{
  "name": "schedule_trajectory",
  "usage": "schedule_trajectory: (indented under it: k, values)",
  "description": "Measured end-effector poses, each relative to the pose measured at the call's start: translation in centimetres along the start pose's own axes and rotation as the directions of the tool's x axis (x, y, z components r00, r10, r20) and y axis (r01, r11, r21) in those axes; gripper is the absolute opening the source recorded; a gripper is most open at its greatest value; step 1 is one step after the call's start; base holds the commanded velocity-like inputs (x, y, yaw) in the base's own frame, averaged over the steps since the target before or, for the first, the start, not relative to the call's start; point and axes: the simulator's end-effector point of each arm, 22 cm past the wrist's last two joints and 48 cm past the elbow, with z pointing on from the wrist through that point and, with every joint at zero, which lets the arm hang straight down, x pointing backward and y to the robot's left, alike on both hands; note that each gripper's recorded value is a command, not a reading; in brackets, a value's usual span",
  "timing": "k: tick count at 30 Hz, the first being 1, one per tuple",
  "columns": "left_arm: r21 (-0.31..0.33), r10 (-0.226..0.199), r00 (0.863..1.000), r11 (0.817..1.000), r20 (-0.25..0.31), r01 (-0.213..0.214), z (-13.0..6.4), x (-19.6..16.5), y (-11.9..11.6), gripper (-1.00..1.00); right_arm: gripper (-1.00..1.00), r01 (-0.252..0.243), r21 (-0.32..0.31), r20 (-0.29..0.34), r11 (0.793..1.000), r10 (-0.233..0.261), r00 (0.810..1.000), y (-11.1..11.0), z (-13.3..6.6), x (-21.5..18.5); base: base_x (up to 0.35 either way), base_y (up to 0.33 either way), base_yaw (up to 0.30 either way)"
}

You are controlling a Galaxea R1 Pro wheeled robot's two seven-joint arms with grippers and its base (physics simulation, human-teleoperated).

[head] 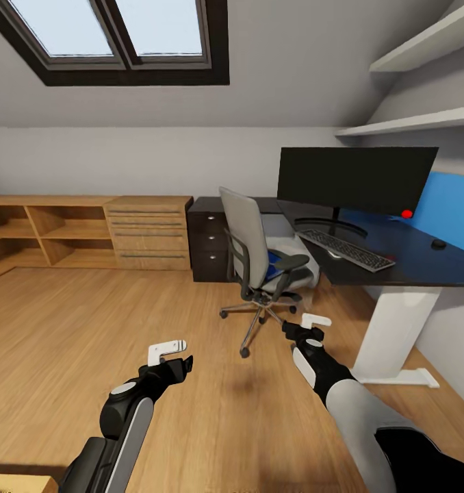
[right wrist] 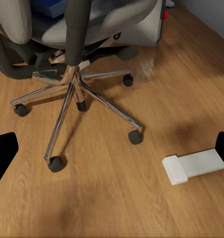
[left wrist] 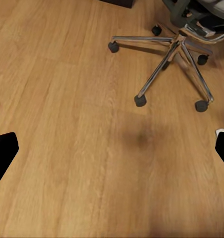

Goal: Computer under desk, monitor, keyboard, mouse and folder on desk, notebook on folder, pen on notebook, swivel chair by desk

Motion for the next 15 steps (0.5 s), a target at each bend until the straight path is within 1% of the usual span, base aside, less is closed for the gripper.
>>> schedule_trajectory:
  k: [11, 15]
  values:
    - [-0.001, 0.001, 1.0, 1.0, 0.0, -0.001, 0.9, 2.2, 0.6, 1.0, 1.0, 0.0, 0.002, 0.0, 1.0, 0.0, 1.0, -0.4, 0.5, 2.5, 0.0, 0.0, -0.001]
    - [-0.003, 0.002, 1.0, 1.0, 0.0, -0.002, 0.9, 2.2, 0.6, 1.0, 1.0, 0.001, 0.002, 0.001, 1.0, -0.001, 1.0, -0.4, 0.5, 2.4, 0.0, 0.0, -0.104]
